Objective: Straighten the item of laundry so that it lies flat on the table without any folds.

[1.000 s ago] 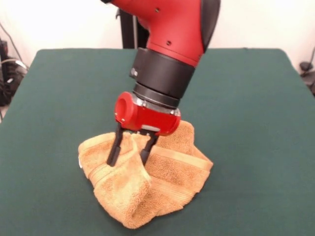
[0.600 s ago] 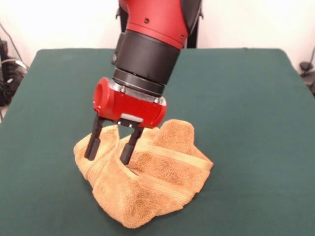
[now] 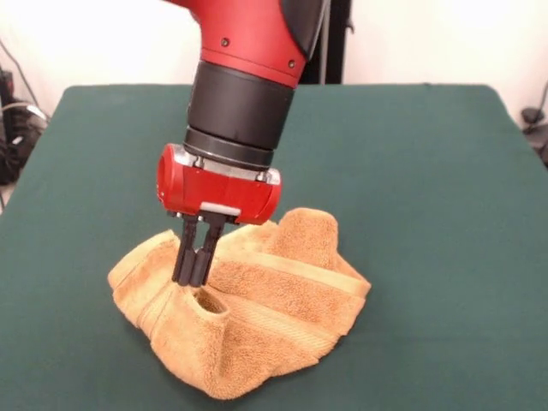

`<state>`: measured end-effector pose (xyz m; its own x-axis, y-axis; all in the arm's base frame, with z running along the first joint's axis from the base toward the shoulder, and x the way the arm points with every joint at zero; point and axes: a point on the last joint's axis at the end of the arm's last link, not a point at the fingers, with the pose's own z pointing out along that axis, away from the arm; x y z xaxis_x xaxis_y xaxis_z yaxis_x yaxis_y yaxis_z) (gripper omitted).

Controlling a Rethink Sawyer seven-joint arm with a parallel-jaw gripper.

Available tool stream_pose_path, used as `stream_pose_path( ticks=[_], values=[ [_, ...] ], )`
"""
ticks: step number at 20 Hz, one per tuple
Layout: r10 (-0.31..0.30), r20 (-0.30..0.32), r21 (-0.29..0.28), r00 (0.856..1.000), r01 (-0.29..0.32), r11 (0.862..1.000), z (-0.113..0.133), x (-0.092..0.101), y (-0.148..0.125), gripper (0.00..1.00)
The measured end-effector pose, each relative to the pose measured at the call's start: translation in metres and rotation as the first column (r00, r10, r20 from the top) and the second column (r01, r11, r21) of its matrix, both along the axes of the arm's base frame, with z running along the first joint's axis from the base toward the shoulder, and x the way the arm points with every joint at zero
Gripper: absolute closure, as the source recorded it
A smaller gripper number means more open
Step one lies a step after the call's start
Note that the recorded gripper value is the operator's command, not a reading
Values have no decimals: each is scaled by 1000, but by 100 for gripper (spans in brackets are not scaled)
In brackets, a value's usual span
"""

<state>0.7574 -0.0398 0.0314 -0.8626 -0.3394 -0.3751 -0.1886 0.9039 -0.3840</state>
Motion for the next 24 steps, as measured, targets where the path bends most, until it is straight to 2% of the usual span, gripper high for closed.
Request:
stream_pose_path(
  ticks=[1, 9, 18, 24],
  values=[
    [-9, -7, 22, 1000, 9, 1000, -5, -3, 0, 100],
    [-26, -31, 96, 999, 29, 995, -20, -10, 14, 100],
    [-33, -32, 124, 999, 36, 992, -21, -9, 21, 100],
    [-78, -91, 204, 993, 95, 974, -18, -11, 24, 100]
  ],
)
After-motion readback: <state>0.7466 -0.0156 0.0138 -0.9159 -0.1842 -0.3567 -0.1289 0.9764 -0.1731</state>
